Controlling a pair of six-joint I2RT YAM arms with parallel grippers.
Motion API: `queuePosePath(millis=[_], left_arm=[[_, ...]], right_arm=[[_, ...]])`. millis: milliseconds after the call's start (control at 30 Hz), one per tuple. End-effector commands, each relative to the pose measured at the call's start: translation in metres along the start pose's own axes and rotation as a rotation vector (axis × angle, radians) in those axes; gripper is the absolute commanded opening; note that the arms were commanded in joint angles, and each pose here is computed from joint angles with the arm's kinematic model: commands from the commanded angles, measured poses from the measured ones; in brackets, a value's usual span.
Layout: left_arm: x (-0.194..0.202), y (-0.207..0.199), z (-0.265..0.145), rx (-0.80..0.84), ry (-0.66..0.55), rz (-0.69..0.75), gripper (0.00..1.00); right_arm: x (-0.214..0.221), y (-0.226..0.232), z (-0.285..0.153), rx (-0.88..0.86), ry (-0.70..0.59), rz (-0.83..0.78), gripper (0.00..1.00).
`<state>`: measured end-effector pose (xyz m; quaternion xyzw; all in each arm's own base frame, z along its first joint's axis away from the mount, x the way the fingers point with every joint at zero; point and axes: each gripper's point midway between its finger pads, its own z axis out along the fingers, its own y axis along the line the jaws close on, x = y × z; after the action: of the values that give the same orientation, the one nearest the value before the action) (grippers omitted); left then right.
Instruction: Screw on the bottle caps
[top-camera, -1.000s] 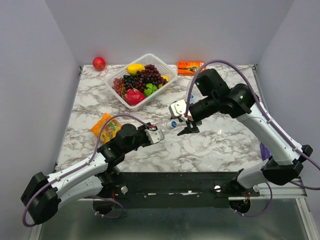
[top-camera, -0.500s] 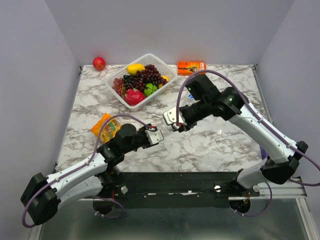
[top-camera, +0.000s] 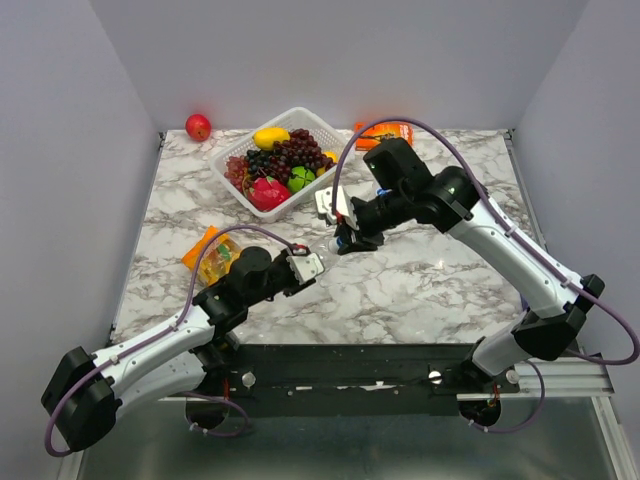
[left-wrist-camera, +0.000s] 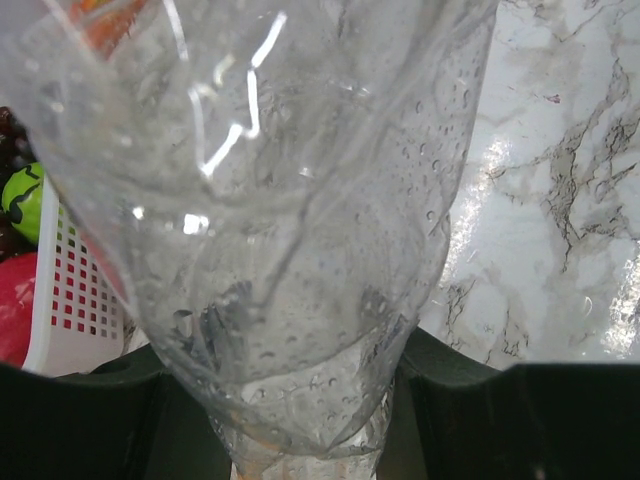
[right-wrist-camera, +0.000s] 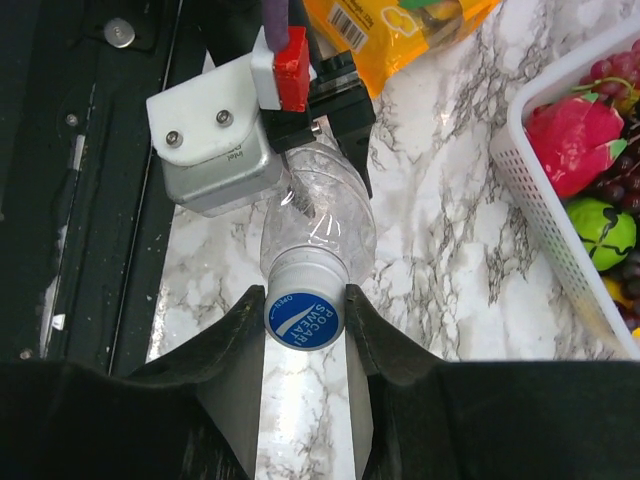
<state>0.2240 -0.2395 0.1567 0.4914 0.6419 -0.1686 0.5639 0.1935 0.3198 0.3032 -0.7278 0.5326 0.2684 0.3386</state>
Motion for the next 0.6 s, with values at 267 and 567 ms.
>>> queuePosePath(millis=[267,567], left_arm=[[0.002,-0.01,-0.015,0.072,0.069,-0.005,0.99],[0.02,-0.011,-0.029,0.1,0.088,-0.085,0.99]], right_arm=[[0.036,0.004,-0.01,-0.058,0.242,-0.051,0.22],[0.074,0.006,-0.029,-0.113,0.449,-0.157,0.19]])
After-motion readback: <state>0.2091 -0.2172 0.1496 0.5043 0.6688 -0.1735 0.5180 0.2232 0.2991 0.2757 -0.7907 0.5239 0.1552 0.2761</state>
